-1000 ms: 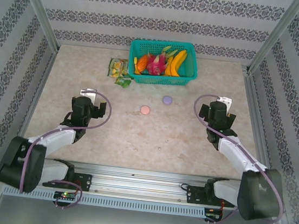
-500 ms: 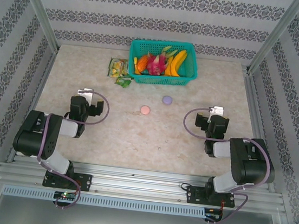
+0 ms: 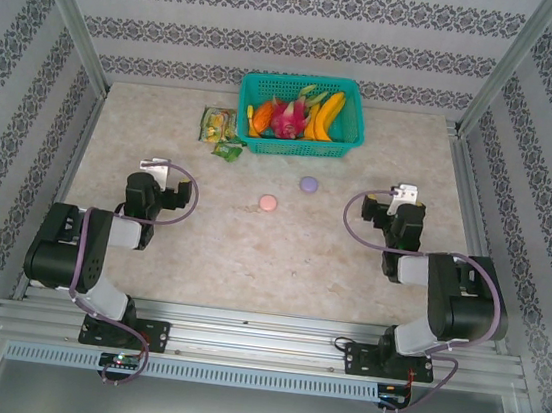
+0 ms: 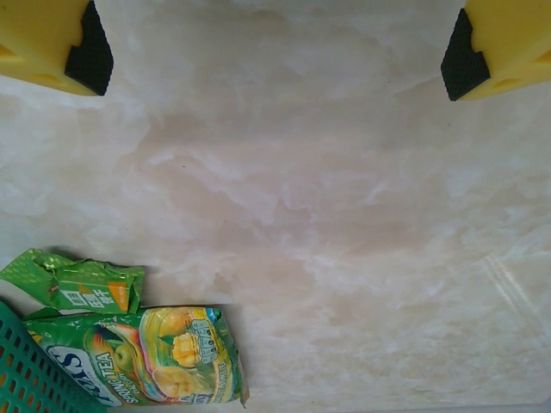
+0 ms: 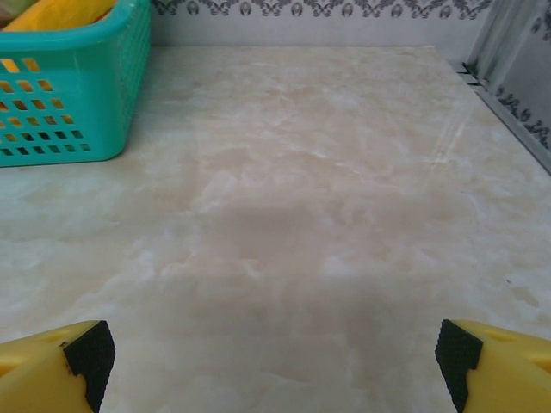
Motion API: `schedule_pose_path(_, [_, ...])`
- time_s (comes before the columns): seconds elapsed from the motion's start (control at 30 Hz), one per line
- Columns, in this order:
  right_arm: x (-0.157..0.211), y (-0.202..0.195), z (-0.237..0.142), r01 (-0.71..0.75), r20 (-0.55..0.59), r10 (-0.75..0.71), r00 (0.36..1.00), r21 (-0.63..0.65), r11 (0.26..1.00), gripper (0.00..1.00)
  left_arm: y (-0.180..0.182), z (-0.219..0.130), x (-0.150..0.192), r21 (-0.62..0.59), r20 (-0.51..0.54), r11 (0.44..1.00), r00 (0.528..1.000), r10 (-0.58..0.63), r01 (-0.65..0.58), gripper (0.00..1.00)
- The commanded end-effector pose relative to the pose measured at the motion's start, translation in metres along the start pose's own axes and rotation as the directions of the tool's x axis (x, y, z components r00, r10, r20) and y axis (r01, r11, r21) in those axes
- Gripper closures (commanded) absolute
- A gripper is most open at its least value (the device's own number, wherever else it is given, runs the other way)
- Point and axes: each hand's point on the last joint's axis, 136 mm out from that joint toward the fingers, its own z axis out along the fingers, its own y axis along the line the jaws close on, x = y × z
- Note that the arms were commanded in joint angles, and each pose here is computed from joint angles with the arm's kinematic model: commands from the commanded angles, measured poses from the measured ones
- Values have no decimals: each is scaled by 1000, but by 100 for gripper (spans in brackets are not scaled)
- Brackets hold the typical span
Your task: Insert wireless bluetooth earbuds into charging case
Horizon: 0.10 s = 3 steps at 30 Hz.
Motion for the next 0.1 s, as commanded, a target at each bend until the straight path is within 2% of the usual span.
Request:
schedule_pose_path(0.0, [-14,6,1,-10,34,12,999,-52,999,2,-1,2,-7,13,14,1000,1000,-20,20,0])
schedule_pose_path(0.07, [-14,7,-1,-8,39,10,999,-52,999,2,0,2,-7,12,17,1000,1000,-20,20,0])
